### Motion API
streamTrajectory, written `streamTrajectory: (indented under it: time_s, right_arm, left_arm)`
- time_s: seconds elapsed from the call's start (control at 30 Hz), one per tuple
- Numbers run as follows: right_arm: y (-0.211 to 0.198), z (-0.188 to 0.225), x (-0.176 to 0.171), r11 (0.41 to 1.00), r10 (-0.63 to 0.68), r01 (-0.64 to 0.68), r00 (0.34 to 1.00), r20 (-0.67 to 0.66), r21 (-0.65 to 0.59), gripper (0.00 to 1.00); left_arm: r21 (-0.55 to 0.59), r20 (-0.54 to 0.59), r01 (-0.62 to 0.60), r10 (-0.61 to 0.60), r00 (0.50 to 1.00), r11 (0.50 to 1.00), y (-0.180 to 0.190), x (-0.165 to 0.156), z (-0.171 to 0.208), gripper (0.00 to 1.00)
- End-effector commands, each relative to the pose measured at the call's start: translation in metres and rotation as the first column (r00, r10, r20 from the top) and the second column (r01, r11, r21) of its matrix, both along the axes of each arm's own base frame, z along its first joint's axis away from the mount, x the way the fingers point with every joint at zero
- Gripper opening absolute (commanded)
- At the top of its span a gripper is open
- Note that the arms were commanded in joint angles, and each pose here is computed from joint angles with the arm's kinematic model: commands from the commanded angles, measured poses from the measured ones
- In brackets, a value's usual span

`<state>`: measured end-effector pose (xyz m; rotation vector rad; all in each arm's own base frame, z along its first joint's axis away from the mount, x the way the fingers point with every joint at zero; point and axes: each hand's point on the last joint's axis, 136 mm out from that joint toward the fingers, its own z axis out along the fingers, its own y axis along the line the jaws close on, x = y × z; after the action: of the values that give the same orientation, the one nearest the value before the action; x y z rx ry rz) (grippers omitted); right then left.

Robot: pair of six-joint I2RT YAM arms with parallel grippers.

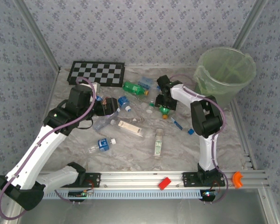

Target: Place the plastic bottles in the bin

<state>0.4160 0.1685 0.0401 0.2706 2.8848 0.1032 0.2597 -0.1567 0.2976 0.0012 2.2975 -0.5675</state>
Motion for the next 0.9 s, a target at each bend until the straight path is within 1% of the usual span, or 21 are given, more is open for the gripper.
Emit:
streamTrajectory:
  time_s: [0.0, 0.17, 0.43, 0.77, 0.87]
  right_arm:
    - [0.001, 0.000, 0.003, 1.000, 0.004, -0.004, 1.000, -0.010, 0.002, 0.66]
    - [0.002, 0.023, 0.009, 1.000, 0.013, -0.012, 0.999, 0.046, -0.011, 0.65]
    - [0.002, 0.077, 0.010, 1.000, 0.013, -0.010, 0.988, 0.154, -0.021, 0.62]
    - [-0.001, 0.150, -0.005, 1.000, 0.004, -0.004, 0.956, 0.292, -0.001, 0.61]
    - [-0.005, 0.165, -0.011, 1.000, -0.010, 0.008, 0.948, 0.319, 0.008, 0.60]
  left_arm:
    - [-0.021, 0.015, 0.002, -0.001, 1.000, 1.000, -0.001, 0.000, 0.012, 1.00]
    - [-0.020, 0.020, 0.006, -0.005, 1.000, 1.000, -0.003, 0.002, 0.013, 1.00]
    - [-0.032, 0.016, 0.025, -0.025, 1.000, 0.999, -0.011, 0.009, 0.013, 1.00]
    - [-0.058, 0.008, 0.061, -0.061, 0.998, 0.996, -0.024, 0.014, 0.010, 1.00]
    - [-0.066, 0.011, 0.073, -0.072, 0.997, 0.995, -0.027, 0.015, 0.012, 1.00]
